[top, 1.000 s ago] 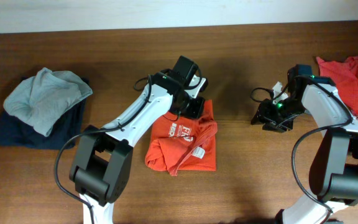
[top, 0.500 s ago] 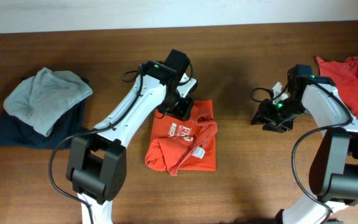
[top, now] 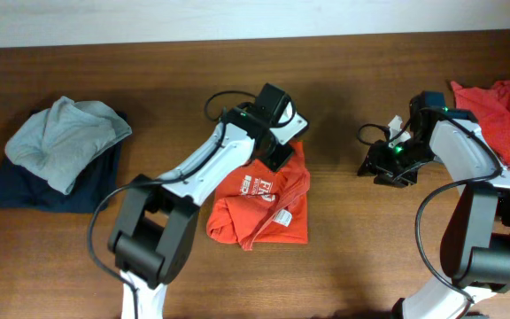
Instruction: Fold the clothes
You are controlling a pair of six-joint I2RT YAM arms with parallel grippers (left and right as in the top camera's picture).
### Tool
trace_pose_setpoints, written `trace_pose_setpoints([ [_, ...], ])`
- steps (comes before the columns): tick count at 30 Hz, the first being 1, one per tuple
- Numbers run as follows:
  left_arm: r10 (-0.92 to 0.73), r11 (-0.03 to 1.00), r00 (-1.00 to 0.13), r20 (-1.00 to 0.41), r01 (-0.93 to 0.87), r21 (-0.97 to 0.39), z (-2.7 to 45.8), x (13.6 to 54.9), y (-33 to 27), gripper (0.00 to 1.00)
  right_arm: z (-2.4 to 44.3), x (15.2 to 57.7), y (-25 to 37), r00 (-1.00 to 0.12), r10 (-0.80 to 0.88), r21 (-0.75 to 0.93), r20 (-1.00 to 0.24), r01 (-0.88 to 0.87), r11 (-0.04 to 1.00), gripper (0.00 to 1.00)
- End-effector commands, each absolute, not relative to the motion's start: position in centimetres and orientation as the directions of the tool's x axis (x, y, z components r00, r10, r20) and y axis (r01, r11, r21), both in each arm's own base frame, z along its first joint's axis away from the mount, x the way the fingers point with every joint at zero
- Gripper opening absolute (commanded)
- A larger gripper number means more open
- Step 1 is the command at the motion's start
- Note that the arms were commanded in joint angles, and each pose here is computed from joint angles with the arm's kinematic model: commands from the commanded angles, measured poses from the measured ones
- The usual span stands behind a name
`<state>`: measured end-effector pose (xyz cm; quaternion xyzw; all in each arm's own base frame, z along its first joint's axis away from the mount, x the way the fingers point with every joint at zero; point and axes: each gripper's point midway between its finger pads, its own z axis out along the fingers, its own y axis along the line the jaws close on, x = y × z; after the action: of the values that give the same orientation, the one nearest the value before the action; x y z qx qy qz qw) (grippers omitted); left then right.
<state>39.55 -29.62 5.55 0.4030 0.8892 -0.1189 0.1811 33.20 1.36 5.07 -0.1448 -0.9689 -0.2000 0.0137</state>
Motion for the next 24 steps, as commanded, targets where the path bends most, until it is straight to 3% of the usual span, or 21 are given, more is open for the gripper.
trace_pose_setpoints([
  [1, 0.663, 0.645, -0.585, -0.467, 0.763, -0.041, 5.5, 41.1, -30.5, 0.06, 6.1, 33.7, 1.4, -0.962, 0.269, 0.394, 0.048, 0.266, 0.88, 0.48],
  [4, 0.63, 0.643, -0.551, -0.547, 0.765, -0.031, 9.5, 43.1, -32.1, 0.07, 6.1, 33.7, 1.4, -0.962, 0.269, 0.394, 0.049, 0.266, 0.88, 0.48],
  [6, 0.623, 0.652, -0.541, -0.565, 0.758, -0.007, 12.0, 44.0, -32.2, 0.14, 6.1, 33.6, 1.4, -0.962, 0.269, 0.393, 0.052, 0.268, 0.88, 0.48],
  [10, 0.64, 0.7, -0.563, -0.523, 0.708, 0.095, 16.4, 44.8, -30.0, 0.5, 6.1, 33.3, 1.4, -0.961, 0.269, 0.392, 0.065, 0.272, 0.879, 0.48],
  [11, 0.647, 0.71, -0.574, -0.502, 0.693, 0.123, 17.2, 44.8, -29.2, 0.52, 6.1, 33.2, 1.5, -0.961, 0.268, 0.392, 0.069, 0.274, 0.879, 0.48],
  [13, 0.663, 0.726, -0.599, -0.45, 0.662, 0.187, 18.5, 44.5, -27.3, 0.53, 6.3, 33.0, 2.0, -0.966, 0.246, 0.418, 0.076, 0.254, 0.872, 0.48],
  [15, 0.645, 0.763, -0.662, -0.383, 0.59, 0.264, 20.0, 43.9, -24.4, 0.53, 7.6, 32.8, 4.7, -0.994, 0.105, 0.556, 0.031, 0.104, 0.825, 0.48],
  [17, 0.571, 0.818, -0.737, -0.362, 0.476, 0.322, 21.5, 43.6, -21.7, 0.48, 8.7, 32.5, 6.9, -0.999, 0.045, 0.642, 0.015, 0.044, 0.766, 0.56],
  [19, 0.501, 0.853, -0.784, -0.366, 0.377, 0.36, 23.3, 43.5, -19.3, 0.43, 9.3, 31.8, 8.6, -1.0, 0.003, 0.678, 0.025, 0.019, 0.734, 0.59],
  [24, 0.382, 0.907, -0.817, -0.431, 0.242, 0.346, 28.4, 43.3, -14.8, 0.44, 9.6, 28.5, 14.8, -0.981, -0.174, 0.685, 0.091, -0.066, 0.726, 0.6],
])
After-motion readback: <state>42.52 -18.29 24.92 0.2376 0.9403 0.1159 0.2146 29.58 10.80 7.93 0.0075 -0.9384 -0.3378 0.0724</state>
